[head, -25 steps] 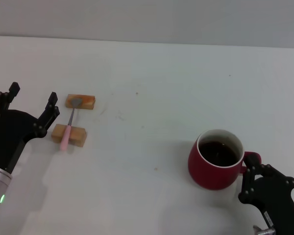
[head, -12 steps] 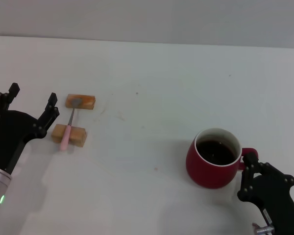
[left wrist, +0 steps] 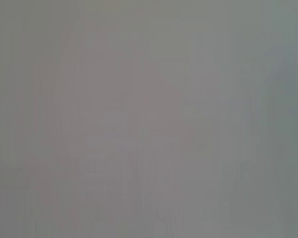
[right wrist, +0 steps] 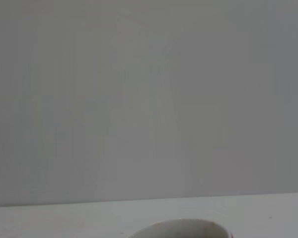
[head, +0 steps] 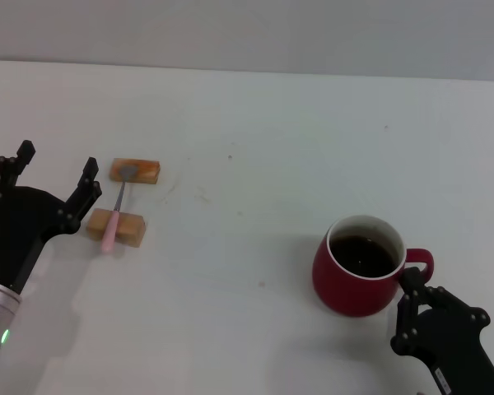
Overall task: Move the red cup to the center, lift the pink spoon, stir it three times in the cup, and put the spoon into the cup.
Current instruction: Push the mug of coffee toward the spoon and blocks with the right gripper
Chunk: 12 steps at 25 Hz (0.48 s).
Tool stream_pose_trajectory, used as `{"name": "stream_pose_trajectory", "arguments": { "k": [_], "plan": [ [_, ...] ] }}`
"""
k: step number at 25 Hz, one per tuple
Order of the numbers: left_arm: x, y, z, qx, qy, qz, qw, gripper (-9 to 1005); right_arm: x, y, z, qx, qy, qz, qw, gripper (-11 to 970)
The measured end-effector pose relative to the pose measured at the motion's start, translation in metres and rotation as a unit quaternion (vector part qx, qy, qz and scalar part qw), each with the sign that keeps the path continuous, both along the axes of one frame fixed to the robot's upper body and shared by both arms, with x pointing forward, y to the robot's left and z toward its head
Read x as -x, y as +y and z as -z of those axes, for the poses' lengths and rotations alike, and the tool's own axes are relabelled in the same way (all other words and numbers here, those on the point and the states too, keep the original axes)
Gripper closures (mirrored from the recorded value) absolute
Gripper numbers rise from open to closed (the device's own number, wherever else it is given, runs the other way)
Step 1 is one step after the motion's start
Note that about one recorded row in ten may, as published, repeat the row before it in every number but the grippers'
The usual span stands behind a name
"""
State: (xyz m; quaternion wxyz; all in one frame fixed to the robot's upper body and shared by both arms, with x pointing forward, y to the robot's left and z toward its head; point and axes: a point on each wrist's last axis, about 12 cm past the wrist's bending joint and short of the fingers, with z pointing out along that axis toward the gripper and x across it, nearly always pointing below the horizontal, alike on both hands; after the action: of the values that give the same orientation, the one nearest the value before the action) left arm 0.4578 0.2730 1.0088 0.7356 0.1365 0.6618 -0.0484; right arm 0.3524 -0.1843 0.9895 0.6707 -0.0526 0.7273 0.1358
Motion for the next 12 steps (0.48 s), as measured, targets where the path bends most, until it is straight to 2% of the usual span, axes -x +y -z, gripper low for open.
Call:
{"name": "stream_pose_trajectory", "arguments": {
  "k": [12],
  "plan": [
    [-0.0003,-0.0015,-0.0006,0.0,-0.002,0.003,1.0,135,0.0049,0.0039,-0.0002,-0.008,0.007,-0.003,1.0,959]
  ]
}}
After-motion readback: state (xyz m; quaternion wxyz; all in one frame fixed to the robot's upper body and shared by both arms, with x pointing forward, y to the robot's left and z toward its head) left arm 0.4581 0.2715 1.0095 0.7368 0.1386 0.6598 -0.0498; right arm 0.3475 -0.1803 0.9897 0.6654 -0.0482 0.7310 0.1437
